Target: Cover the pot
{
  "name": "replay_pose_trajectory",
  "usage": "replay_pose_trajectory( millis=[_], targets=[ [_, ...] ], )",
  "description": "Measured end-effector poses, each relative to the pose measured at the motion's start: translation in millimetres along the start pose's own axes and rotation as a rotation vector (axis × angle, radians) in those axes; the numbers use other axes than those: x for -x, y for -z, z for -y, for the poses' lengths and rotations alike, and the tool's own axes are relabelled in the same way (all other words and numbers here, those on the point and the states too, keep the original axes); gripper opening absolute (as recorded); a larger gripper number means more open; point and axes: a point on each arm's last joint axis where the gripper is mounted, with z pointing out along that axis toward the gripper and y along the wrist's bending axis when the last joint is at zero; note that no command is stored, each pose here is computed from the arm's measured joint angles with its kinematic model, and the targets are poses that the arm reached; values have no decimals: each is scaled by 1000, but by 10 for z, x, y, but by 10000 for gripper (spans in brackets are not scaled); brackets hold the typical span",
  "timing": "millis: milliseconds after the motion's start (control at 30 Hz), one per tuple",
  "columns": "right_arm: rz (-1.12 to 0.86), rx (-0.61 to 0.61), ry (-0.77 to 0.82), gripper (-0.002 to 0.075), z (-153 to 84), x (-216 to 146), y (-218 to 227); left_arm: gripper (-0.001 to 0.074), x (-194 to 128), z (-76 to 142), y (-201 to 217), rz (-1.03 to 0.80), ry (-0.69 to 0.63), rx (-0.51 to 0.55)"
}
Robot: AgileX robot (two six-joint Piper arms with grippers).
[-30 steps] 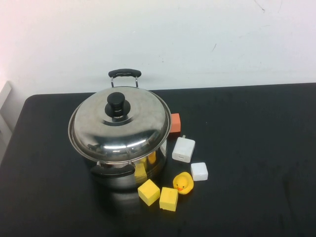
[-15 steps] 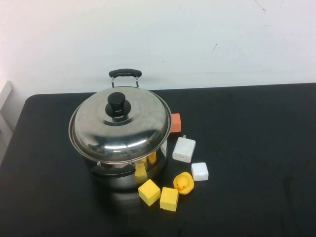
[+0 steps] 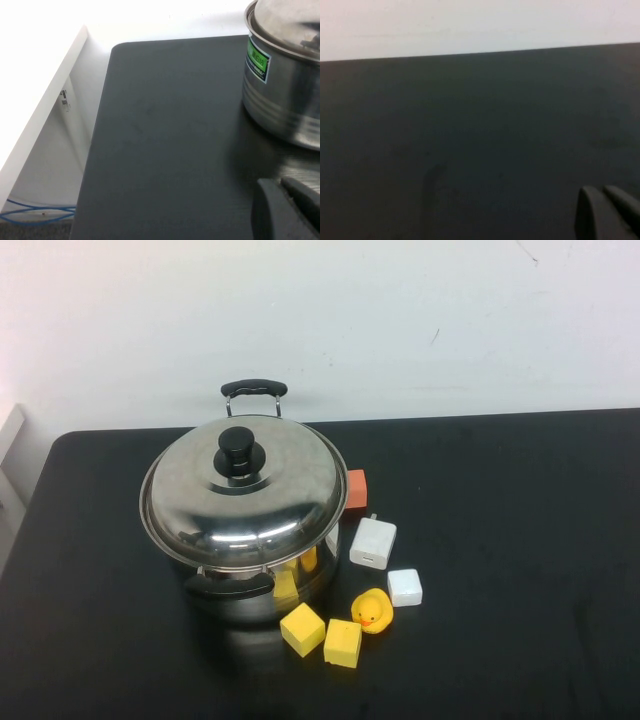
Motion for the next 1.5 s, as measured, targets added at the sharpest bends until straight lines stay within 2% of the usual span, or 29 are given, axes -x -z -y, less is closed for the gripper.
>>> replay_pose_trajectory(
  millis=[200, 1500],
  targets=[
    [-19, 50, 1, -2, -26, -9, 4, -2, 0, 0, 0, 0, 0, 0],
    [-26, 48, 6, -2, -24, -11, 6, -2, 0, 0, 0, 0, 0, 0]
  ],
)
